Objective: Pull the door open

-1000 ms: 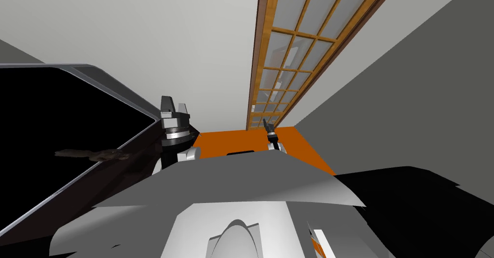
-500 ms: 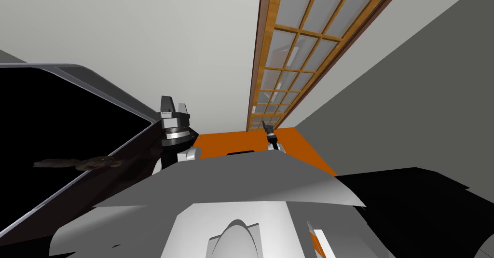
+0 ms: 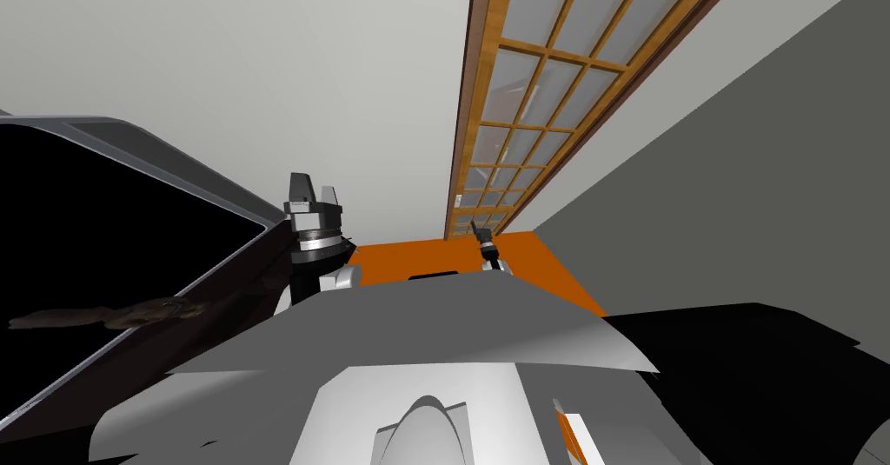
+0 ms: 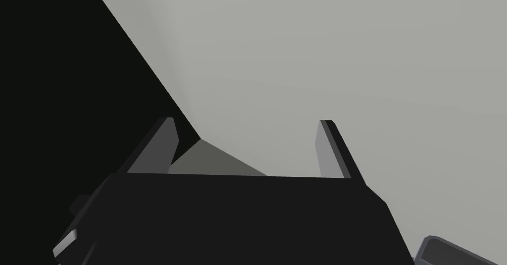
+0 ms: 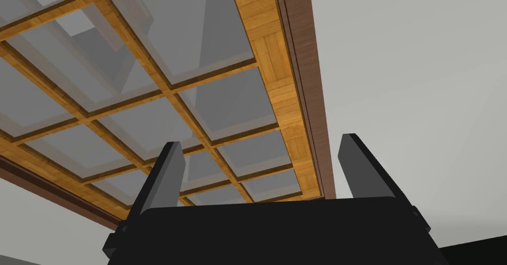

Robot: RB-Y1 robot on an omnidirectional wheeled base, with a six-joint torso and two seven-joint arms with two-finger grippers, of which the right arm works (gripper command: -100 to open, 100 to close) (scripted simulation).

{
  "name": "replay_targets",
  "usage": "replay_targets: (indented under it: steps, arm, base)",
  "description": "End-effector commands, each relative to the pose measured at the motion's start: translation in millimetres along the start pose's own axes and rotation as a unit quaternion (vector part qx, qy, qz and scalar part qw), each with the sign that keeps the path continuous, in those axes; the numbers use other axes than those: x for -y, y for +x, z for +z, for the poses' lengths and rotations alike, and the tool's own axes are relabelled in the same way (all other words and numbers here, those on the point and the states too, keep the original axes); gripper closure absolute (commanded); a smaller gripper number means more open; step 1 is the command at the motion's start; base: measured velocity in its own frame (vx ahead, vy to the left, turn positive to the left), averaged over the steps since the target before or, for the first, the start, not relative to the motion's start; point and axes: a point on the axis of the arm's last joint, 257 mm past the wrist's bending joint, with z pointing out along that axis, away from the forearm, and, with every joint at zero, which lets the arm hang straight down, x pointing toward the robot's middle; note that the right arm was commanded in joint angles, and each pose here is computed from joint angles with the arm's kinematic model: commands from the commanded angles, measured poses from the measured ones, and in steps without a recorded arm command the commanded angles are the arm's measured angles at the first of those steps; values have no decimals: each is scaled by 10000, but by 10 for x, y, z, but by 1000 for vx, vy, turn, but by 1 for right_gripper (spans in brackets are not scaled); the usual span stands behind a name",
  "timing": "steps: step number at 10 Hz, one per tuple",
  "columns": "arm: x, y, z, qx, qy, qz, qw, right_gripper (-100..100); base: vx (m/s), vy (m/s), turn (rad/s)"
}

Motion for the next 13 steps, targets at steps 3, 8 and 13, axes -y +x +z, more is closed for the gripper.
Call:
replay_targets:
  steps: [3,8,13]
  arm:
    - [72,193,-52,-180,44,-288,9994,-100]
    - [151,469,-147,-448,83,-675,9967,-100]
    - [197,726,-252,-705,93,-1012,9923,-100]
  base:
    - [93,10,-10]
    - [115,15,-12]
    - [127,19,-11]
